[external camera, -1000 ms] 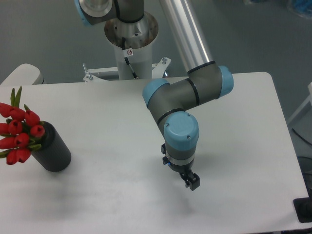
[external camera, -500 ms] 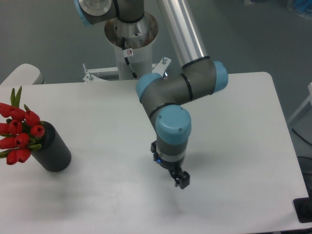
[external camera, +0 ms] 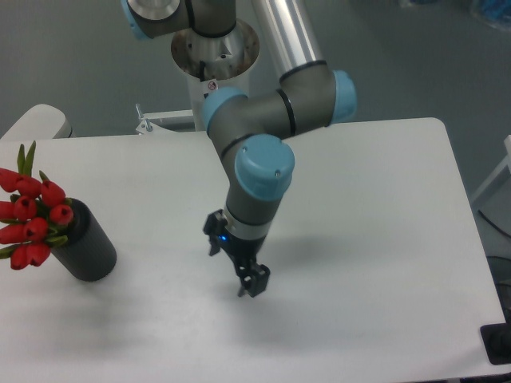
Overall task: Pick up the flowers from the vase
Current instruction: 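Swing the open gripper over to the red tulips in the vase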
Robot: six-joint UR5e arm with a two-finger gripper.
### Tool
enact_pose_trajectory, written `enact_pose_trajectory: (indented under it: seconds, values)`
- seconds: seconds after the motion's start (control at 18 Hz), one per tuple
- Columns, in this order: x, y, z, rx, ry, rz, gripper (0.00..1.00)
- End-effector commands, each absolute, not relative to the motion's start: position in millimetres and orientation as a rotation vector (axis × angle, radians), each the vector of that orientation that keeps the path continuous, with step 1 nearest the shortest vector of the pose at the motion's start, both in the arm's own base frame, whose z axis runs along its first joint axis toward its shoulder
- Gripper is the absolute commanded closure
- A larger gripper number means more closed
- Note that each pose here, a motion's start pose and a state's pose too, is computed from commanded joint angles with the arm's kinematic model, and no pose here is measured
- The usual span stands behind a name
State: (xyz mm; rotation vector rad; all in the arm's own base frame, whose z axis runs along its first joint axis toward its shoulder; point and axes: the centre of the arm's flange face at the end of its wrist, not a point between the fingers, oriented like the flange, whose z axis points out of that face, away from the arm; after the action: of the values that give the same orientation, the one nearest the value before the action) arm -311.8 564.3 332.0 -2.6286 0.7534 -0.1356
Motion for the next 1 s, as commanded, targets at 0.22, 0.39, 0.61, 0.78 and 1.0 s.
enact_pose_trajectory:
  seconds: [0.22,0.39,0.61,0.78,1.0]
  values:
    - [-291.4,560.0,343.5,-2.516,0.726,-0.221,0.00]
    - [-277.0,552.1,342.9,-2.459,0.689,-0.293,0.00]
    - [-258.8,549.3,345.1,-2.338,0.654,-0.399,0.00]
    - [-245.2,544.1,346.1,-2.289,0.636,-0.449,0.00]
    - [-204.8,553.0,352.6,-2.244,0.653,-0.522,0.00]
